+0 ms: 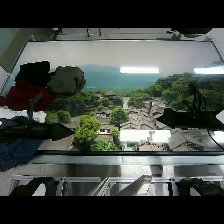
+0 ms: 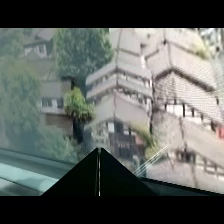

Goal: Fold the shirts.

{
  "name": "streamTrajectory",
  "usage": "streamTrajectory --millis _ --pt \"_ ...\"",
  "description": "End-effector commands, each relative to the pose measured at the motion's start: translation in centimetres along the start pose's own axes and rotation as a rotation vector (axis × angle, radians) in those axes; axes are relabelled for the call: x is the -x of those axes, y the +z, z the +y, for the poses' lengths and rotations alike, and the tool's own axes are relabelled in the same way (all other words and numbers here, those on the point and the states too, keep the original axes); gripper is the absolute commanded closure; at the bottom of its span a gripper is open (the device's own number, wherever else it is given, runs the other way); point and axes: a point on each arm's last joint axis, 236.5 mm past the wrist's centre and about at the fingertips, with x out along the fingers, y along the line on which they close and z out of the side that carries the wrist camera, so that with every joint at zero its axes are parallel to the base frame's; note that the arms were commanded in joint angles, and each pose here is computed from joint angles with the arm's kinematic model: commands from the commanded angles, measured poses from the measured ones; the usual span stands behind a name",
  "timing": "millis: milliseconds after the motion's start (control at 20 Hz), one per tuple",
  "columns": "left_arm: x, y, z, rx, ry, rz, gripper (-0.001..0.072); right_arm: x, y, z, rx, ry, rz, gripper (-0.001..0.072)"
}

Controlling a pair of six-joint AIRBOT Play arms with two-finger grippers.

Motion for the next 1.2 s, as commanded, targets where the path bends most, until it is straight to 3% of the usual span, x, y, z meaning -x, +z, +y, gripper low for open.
streamTrajectory --millis 0,100,150,200,250,350,500,700,950,1000,1050,1100,1150 --pt "0.3 3.4 1.3 -0.001 0.055 -0.143 0.0692 -0.1 0.9 0.1 -0.006 0.006 -0.036 0.0696" --pt "1.5 7.2 3.1 -0.012 0.137 -0.307 0.0689 -0.2 2.0 0.0 0.018 0.003 -0.076 0.0688" --pt "3.2 10.0 4.6 -0.038 0.223 -0.413 0.0547 -0.2 2.5 0.0 0.034 0.002 -0.1 0.0666" --pt "5.3 12.7 6.2 -0.058 0.306 -0.499 0.0189 -0.1 3.2 0.0 0.053 0.0 -0.127 0.043" --pt "7.5 15.4 7.7 -0.065 0.374 -0.567 -0.0001 0.0 3.9 0.0 0.067 -0.002 -0.157 0.0184" --pt "10.8 19.5 10.9 -0.049 0.467 -0.632 -0.0002 0.2 4.9 0.0 0.069 -0.004 -0.202 0.017" --pt "11.2 24.4 17.5 0.049 0.497 -0.601 -0.0001 0.0 6.0 -0.4 0.062 -0.014 -0.239 0.017" --pt "5.1 27.9 24.6 0.122 0.444 -0.428 -0.0001 -1.2 5.8 -1.4 0.038 -0.03 -0.202 0.017" --pt "-2.0 28.4 26.3 0.115 0.364 -0.245 -0.0001 -2.6 5.4 -2.5 0.013 -0.048 -0.162 0.017" --pt "-2.6 28.5 26.1 0.107 0.351 -0.221 0.0004 -2.8 5.3 -2.6 0.01 -0.051 -0.155 0.0171" --pt "-3.0 28.7 25.7 0.095 0.337 -0.203 0.0153 -2.8 5.3 -2.6 0.009 -0.051 -0.152 0.0172" --pt "-2.9 29.0 25.2 0.082 0.322 -0.185 0.05 -2.8 5.3 -2.6 0.009 -0.051 -0.152 0.0195" --pt "-2.7 29.2 24.0 0.055 0.303 -0.162 0.0709 -2.8 5.3 -2.6 0.009 -0.05 -0.152 0.0287"
